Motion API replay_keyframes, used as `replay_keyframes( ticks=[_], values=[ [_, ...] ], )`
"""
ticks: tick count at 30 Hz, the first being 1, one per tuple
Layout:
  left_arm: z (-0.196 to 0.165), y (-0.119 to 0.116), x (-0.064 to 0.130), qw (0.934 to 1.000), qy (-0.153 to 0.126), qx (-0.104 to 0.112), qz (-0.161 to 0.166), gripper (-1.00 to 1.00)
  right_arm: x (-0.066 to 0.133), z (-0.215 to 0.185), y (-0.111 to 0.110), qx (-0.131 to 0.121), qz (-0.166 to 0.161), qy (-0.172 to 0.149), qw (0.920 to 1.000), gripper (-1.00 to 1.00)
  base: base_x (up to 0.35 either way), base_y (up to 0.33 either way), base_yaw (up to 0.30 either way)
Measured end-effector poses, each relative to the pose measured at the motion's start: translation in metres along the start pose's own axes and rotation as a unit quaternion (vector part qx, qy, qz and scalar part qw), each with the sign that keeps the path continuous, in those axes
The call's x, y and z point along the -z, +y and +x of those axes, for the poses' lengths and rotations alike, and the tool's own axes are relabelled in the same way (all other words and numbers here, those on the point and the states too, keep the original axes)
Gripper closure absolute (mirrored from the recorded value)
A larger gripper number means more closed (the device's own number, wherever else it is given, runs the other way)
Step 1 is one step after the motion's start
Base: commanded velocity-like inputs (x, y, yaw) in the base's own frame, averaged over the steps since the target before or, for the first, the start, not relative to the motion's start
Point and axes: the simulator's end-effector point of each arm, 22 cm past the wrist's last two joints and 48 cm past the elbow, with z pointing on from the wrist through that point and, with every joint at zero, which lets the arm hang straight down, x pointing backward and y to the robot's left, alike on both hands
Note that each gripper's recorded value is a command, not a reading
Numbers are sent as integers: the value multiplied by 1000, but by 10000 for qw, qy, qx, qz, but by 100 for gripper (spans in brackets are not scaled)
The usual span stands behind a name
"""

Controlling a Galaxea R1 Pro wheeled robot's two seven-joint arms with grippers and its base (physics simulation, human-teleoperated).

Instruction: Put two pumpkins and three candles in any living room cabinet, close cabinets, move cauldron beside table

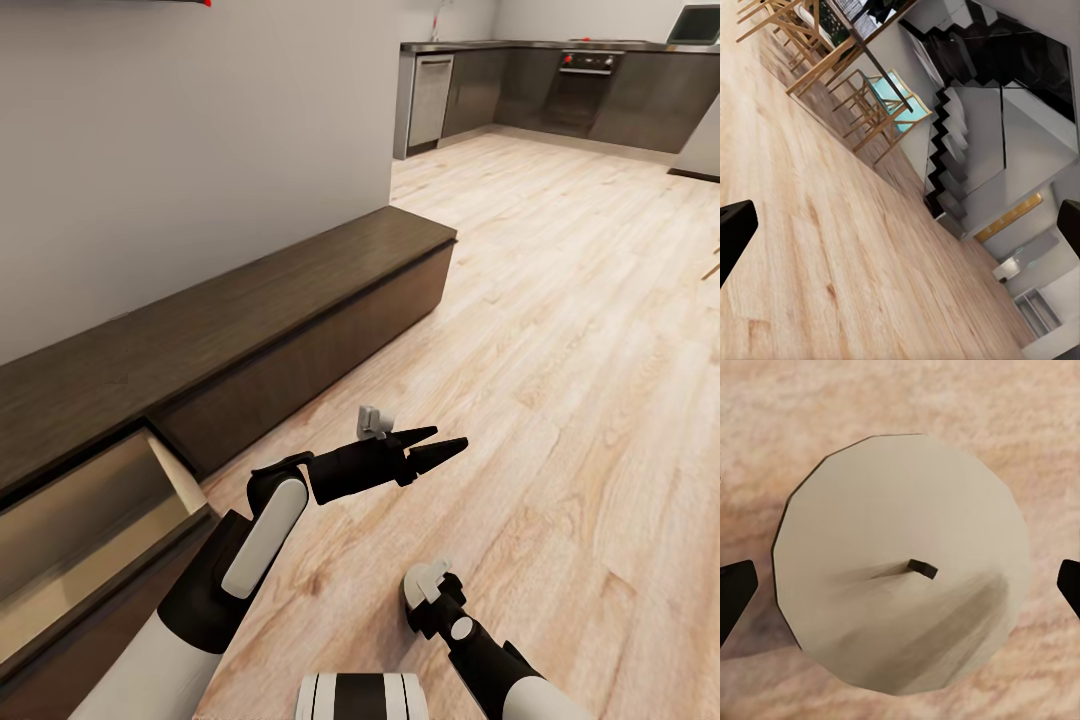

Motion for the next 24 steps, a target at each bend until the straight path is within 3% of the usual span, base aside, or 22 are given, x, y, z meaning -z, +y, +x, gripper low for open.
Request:
replay_keyframes(
  ticks=[24],
  values=[
    [11, 20, 1, 9998, 21, 191, -58, -100, -10, 13, 6, -38, -34, 114, 9999, -100, 0, 0, 0]
  ],
)
